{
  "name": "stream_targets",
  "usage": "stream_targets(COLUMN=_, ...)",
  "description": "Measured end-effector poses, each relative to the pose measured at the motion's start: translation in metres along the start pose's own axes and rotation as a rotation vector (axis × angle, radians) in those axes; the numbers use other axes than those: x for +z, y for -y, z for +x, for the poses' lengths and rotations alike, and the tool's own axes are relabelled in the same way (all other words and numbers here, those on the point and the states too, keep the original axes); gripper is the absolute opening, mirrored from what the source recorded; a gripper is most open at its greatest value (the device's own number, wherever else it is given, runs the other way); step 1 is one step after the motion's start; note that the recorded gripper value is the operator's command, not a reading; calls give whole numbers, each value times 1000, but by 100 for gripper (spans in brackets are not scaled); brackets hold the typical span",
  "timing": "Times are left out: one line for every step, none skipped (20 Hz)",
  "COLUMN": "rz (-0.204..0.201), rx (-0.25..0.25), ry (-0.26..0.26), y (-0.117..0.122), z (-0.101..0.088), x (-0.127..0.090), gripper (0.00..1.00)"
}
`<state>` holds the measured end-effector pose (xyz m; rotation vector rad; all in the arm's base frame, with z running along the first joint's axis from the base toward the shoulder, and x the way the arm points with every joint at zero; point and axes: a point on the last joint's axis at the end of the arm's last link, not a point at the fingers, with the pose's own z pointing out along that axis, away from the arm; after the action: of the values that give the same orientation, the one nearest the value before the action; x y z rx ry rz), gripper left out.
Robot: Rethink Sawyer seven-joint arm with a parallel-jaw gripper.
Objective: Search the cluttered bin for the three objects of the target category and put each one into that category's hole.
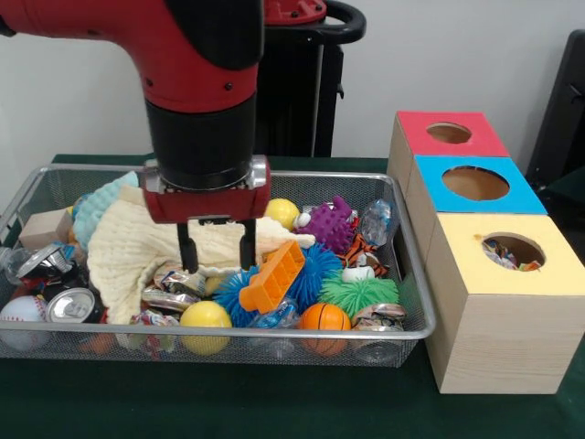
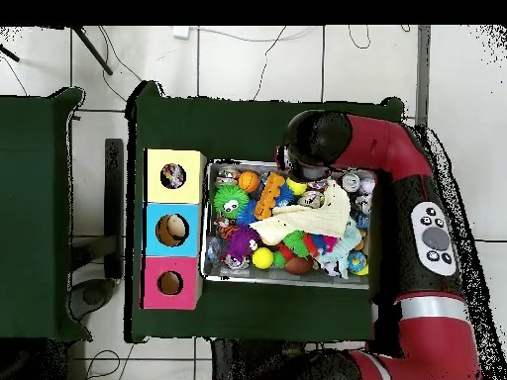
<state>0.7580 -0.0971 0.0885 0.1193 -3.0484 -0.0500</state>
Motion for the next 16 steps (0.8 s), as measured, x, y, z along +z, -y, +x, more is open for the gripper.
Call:
stream_targets(rz=1, rx=11, ry=9, y=8, z=-2, x=-2, gripper=100)
stream_targets(rz=2, rx=18, ry=15, y=15, z=-4, x=-2, gripper=100)
stream_targets(rz=4, rx=23, ry=21, y=20, z=-5, x=-2, gripper=100)
stream_targets(rz=6, rx=28, ry=23, y=25, z=-6, x=-1, gripper=100)
stream_targets(rz=8, rx=32, ry=25, y=29, z=-6, x=1, gripper=100)
stream_targets(rz=10, rx=37, ry=27, y=34, z=-7, x=2, gripper=100)
stream_targets(rz=11, rx=37, ry=26, y=35, z=-7, x=3, gripper=100)
stream_targets(rz=12, rx=38, ry=26, y=37, z=-7, x=4, gripper=100)
stream_targets(rz=15, rx=40, ry=23, y=41, z=-6, x=9, gripper=100)
stream_targets(rz=17, rx=42, ry=16, y=45, z=-3, x=14, gripper=100)
stream_targets(rz=17, rx=42, ry=12, y=46, z=-2, x=17, gripper=100)
stream_targets(rz=17, rx=43, ry=7, y=48, z=0, x=21, gripper=100)
stream_targets(rz=17, rx=44, ry=3, y=50, z=1, x=25, gripper=100)
stream_targets(rz=17, rx=45, ry=-2, y=52, z=3, x=28, gripper=100)
stream_targets(rz=17, rx=45, ry=-7, y=53, z=4, x=32, gripper=100)
stream_targets(rz=16, rx=46, ry=-9, y=54, z=5, x=34, gripper=100)
